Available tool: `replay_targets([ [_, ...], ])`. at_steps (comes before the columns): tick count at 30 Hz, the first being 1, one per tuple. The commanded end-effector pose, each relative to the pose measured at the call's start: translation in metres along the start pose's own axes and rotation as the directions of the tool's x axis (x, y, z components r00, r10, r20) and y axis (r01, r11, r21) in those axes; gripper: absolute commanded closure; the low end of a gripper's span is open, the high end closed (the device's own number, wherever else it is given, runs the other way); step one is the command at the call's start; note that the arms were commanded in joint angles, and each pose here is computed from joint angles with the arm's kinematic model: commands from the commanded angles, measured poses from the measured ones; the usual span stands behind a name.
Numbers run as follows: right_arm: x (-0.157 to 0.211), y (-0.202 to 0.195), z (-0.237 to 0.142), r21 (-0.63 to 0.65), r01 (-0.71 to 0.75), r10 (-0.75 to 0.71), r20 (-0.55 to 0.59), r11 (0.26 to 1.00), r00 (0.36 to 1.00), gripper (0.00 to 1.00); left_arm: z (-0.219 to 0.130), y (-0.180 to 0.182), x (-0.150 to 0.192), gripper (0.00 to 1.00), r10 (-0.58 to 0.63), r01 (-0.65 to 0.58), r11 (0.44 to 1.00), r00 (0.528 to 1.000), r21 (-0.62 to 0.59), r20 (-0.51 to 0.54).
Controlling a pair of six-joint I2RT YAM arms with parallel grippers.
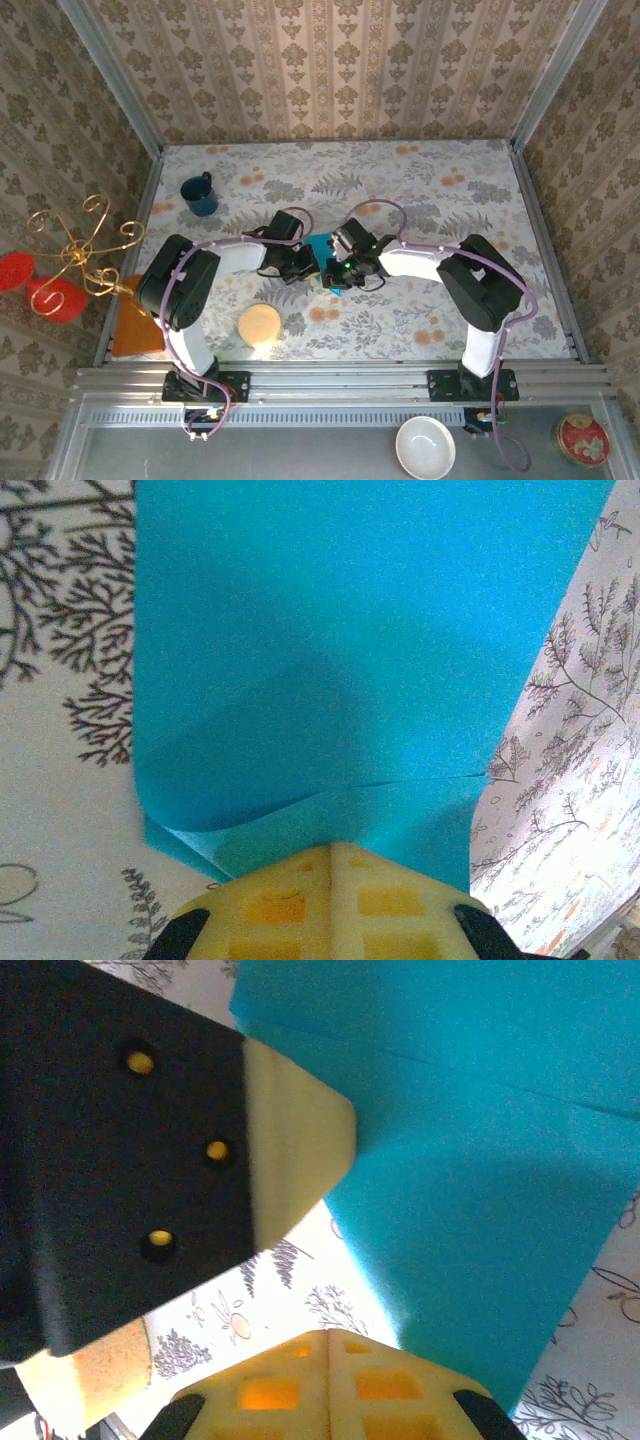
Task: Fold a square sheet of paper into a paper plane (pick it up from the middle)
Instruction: Third fold the triangle at the center of the table.
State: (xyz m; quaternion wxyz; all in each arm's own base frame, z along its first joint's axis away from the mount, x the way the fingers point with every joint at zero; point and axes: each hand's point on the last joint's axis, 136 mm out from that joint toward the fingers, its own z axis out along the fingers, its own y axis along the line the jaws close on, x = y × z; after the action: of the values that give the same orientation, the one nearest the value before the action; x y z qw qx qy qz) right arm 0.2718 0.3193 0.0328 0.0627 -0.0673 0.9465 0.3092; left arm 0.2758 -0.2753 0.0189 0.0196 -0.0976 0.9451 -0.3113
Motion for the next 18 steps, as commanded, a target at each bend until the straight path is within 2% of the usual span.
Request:
replay_targets([
  [1, 0.002, -0.008, 0.003, 0.04, -0.007, 0.007, -0.018, 0.999, 1.0, 0.91, 0.012, 0.044, 0.007, 0.95, -0.051, 0.048, 0.988, 0.999, -0.143, -0.016],
  [18, 0.007, -0.018, 0.009, 0.041, -0.027, 0.028, -0.044, 0.999, 0.999, 0.91, 0.012, 0.046, 0.008, 0.95, -0.051, 0.047, 0.988, 0.999, -0.148, -0.019],
])
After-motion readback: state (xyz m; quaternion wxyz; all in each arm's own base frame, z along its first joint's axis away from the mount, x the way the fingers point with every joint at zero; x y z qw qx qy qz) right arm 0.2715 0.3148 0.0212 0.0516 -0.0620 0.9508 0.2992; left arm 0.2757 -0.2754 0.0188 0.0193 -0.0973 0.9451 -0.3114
